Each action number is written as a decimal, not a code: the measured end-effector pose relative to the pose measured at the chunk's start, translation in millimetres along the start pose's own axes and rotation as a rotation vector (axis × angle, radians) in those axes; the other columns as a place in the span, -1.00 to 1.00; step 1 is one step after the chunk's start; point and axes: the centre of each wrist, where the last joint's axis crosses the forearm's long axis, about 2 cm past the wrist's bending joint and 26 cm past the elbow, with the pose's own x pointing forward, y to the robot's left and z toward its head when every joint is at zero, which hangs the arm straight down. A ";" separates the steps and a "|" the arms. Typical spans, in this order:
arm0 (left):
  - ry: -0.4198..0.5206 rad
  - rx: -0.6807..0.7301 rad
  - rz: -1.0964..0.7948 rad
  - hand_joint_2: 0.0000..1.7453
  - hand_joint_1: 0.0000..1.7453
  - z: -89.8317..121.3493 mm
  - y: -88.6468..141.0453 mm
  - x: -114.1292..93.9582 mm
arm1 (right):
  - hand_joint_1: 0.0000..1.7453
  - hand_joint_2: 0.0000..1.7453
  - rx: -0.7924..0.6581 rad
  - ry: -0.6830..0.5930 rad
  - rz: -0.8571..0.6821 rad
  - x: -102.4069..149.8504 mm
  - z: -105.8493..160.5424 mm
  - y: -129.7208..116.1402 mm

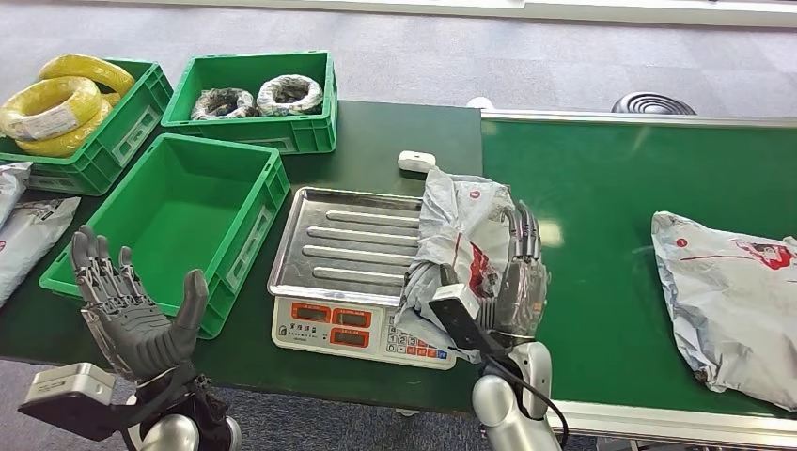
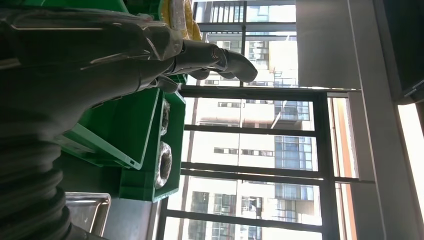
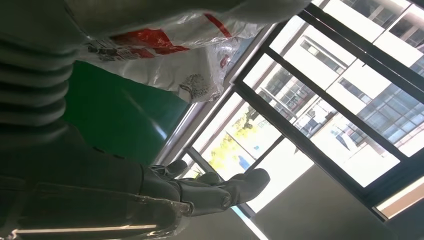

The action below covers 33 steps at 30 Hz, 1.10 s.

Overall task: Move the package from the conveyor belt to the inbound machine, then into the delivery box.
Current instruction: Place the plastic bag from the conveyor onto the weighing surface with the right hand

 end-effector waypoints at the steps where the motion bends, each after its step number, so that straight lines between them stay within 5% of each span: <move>1: 0.001 -0.001 -0.001 1.00 -1.00 0.6 0.3 0.0 | -1.00 -1.00 -0.009 -0.002 0.003 0.1 0.4 -0.6; 26: -0.110 -0.034 -0.053 1.00 -1.00 -9.0 -2.2 9.4 | -1.00 -1.00 -0.038 -0.036 0.018 -2.6 3.0 -4.7; 33: -0.305 -0.050 -0.066 1.00 -1.00 -47.6 -17.9 21.4 | -1.00 -1.00 -0.054 -0.073 -0.012 1.1 0.9 -2.4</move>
